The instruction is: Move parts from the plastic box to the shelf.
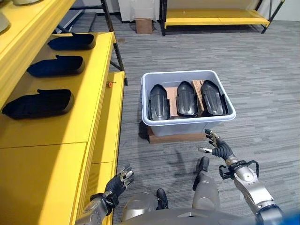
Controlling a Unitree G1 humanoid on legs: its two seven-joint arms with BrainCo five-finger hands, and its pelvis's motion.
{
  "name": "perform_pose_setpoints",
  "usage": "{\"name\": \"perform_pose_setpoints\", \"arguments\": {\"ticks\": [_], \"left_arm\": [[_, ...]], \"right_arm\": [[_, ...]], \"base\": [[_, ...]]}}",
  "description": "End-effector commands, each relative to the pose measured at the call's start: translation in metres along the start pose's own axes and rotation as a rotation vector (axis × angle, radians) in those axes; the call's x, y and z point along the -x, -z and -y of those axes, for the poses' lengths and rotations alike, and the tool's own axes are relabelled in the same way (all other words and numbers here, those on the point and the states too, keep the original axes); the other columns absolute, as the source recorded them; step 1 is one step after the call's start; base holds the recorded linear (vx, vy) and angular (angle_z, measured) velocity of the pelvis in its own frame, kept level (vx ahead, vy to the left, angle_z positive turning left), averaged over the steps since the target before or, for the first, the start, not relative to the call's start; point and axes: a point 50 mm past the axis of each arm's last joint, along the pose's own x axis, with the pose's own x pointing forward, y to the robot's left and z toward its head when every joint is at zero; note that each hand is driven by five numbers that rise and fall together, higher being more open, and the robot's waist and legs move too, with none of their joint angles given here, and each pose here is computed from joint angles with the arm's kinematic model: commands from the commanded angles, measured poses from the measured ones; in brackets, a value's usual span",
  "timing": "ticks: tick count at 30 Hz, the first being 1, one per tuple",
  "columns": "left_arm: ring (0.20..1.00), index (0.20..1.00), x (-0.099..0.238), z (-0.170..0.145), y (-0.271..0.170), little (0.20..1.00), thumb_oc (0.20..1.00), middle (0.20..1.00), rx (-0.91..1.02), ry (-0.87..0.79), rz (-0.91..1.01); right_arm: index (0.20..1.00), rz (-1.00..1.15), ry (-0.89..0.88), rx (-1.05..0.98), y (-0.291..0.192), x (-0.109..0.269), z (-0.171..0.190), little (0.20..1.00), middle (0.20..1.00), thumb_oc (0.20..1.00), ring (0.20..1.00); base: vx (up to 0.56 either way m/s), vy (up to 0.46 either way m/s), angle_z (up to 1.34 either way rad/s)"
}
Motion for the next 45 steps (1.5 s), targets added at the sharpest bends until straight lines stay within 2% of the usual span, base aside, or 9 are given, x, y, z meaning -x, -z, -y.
{"name": "perform_pose_setpoints", "arguments": {"ticks": [1,6,14,23,33,45], "left_arm": [[1.000,1.000,0.005,0.001,-0.013,1.000,1.000,1.000,-0.076,0.058,0.041],[1.000,1.000,0.012,-0.003,-0.010,1.000,1.000,1.000,0.006,0.035,0.044],[1.000,1.000,0.011,-0.002,-0.006,1.000,1.000,1.000,0.064,0.036,0.088],[1.000,1.000,0.012,-0.011,-0.021,1.000,1.000,1.000,0.185,-0.050,0.226],[1.000,1.000,0.008,-0.004,-0.031,1.000,1.000,1.000,0.125,0.005,0.244],[1.000,1.000,-0.004,0.011,-0.042,1.000,1.000,1.000,0.085,0.068,0.253]], "right_arm": [[1.000,0.109,0.032,0.023,-0.020,-0.005,0.010,1.000,1.000,1.000,1.000],[1.000,0.117,0.038,0.037,-0.027,-0.010,0.015,1.000,1.000,1.000,1.000],[1.000,0.180,0.147,0.027,-0.044,-0.009,0.040,1.000,1.000,1.000,1.000],[1.000,0.197,0.119,0.049,-0.049,-0.008,0.042,1.000,1.000,1.000,1.000],[1.000,0.233,0.072,0.035,-0.051,-0.004,0.030,1.000,1.000,1.000,1.000],[1.000,0.243,0.040,0.066,-0.057,-0.008,0.031,1.000,1.000,1.000,1.000]], "base": [[0.27,-0.203,0.08],[0.41,-0.261,-0.05],[0.24,-0.228,-0.02],[0.11,-0.116,0.03],[0.09,0.087,-0.05],[0.03,0.125,-0.08]]}}
